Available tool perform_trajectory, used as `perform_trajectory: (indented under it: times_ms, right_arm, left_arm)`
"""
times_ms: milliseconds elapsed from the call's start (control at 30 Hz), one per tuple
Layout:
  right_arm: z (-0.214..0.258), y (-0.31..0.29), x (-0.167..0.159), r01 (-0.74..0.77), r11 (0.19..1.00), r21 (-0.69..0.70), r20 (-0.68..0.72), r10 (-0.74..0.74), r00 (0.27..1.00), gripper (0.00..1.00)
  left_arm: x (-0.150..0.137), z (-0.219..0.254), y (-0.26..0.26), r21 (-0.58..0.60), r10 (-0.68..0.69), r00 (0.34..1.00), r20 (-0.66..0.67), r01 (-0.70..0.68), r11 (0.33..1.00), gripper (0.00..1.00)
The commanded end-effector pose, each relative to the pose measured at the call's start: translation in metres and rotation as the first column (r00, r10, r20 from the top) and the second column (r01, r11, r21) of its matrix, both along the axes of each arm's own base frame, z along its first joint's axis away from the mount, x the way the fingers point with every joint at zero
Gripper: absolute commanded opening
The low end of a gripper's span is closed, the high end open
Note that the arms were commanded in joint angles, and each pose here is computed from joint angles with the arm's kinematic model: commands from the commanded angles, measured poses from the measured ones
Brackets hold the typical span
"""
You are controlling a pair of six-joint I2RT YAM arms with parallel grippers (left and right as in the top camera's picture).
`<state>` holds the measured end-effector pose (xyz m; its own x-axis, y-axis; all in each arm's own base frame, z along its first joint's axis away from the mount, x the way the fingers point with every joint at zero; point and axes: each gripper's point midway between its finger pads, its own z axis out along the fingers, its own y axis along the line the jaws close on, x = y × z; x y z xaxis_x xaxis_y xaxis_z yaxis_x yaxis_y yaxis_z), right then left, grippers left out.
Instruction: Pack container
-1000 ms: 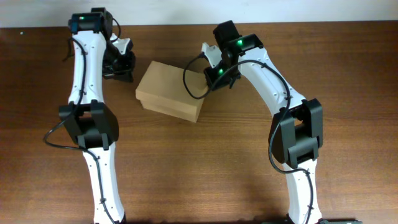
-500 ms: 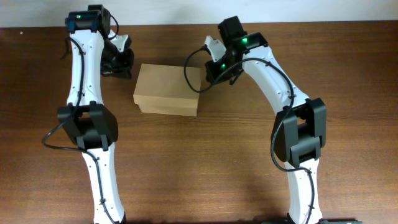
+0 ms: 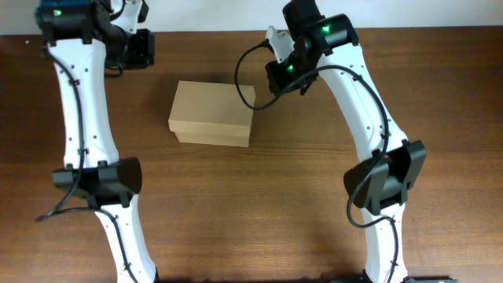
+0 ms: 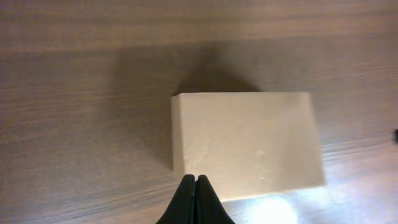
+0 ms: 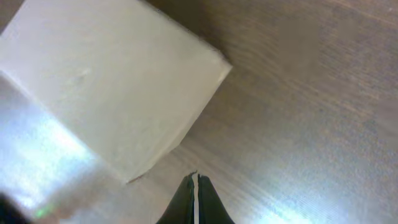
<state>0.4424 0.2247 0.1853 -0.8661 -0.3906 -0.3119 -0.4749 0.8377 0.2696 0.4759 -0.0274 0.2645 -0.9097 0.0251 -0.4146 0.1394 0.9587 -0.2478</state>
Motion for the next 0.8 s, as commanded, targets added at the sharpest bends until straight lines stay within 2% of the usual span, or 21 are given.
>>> perform_trajectory:
  times_ms: [0, 133, 367, 567, 767]
  right_arm:
    - [0.011, 0.013, -0.017, -0.064, 0.997, -0.034, 0.019, 0.065, 0.998, 0.04]
    - [0.008, 0.03, -0.031, -0.123, 0.992, -0.04, 0.008, 0.124, 0.992, 0.04]
    - [0.006, 0.045, -0.039, -0.176, 0.983, -0.041, 0.011, 0.177, 0.984, 0.04]
    - [-0.012, 0.057, -0.044, -0.198, 0.98, 0.019, -0.059, 0.199, 0.978, 0.04]
    - [-0.038, 0.061, -0.045, -0.201, 0.979, 0.03, -0.109, 0.204, 0.973, 0.04]
  left_arm:
    - [-0.006, 0.009, -0.012, -0.056, -0.056, 0.998, 0.019, 0.057, 0.997, 0.02]
    - [-0.013, -0.003, -0.033, -0.164, -0.15, 0.988, -0.024, 0.144, 0.976, 0.02]
    - [-0.031, -0.058, -0.045, -0.262, -0.239, 0.953, -0.187, 0.186, 0.947, 0.02]
    - [-0.032, -0.081, -0.044, -0.264, -0.237, 0.943, -0.232, 0.173, 0.949, 0.02]
    - [-0.034, -0.092, -0.032, -0.196, -0.214, 0.939, -0.268, 0.164, 0.967, 0.02]
